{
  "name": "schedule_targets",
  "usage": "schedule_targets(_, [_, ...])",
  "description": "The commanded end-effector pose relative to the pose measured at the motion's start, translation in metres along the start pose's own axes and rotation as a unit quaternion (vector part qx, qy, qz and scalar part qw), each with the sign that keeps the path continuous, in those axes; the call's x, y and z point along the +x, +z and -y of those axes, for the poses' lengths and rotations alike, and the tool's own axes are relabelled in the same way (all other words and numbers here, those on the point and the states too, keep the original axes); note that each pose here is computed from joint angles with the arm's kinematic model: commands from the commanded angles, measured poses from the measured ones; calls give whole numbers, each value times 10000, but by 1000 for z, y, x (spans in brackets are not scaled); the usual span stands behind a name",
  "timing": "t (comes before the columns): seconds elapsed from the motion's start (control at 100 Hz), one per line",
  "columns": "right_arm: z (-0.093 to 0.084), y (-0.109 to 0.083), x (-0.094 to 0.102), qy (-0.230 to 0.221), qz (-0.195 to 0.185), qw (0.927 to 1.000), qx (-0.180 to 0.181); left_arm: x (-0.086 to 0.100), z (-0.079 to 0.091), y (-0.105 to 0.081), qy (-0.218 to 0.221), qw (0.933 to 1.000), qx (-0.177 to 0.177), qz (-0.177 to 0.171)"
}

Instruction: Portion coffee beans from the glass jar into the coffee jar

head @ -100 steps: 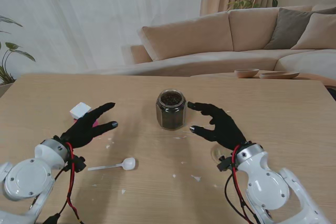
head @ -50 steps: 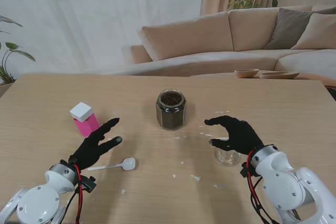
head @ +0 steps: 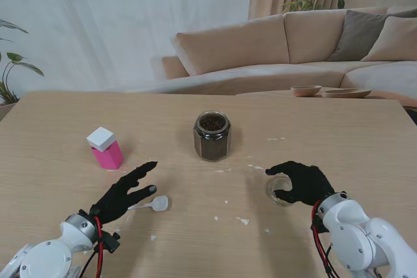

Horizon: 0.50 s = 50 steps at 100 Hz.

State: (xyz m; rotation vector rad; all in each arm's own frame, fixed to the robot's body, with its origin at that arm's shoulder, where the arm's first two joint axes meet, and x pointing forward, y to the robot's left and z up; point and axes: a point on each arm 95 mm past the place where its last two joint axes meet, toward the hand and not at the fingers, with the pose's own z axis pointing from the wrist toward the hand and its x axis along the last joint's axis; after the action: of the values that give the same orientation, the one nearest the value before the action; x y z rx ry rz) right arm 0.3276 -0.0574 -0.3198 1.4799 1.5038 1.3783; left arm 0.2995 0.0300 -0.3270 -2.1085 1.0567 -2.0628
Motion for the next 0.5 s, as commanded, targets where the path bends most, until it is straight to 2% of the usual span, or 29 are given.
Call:
schedule_targets(0.0, [14,1,-5,-14,155,9997,175,-4,-9,-4,-61,9999,-147,25])
schedule_targets(0.17, [24,7,-11,-130,303,9992,232,-6,-12,-5,-104,9998,-139,1])
schedule_targets(0.49, [34,20,-15,-297,250,9986,347,-8,-13,-3,-89,9998,-162,-52])
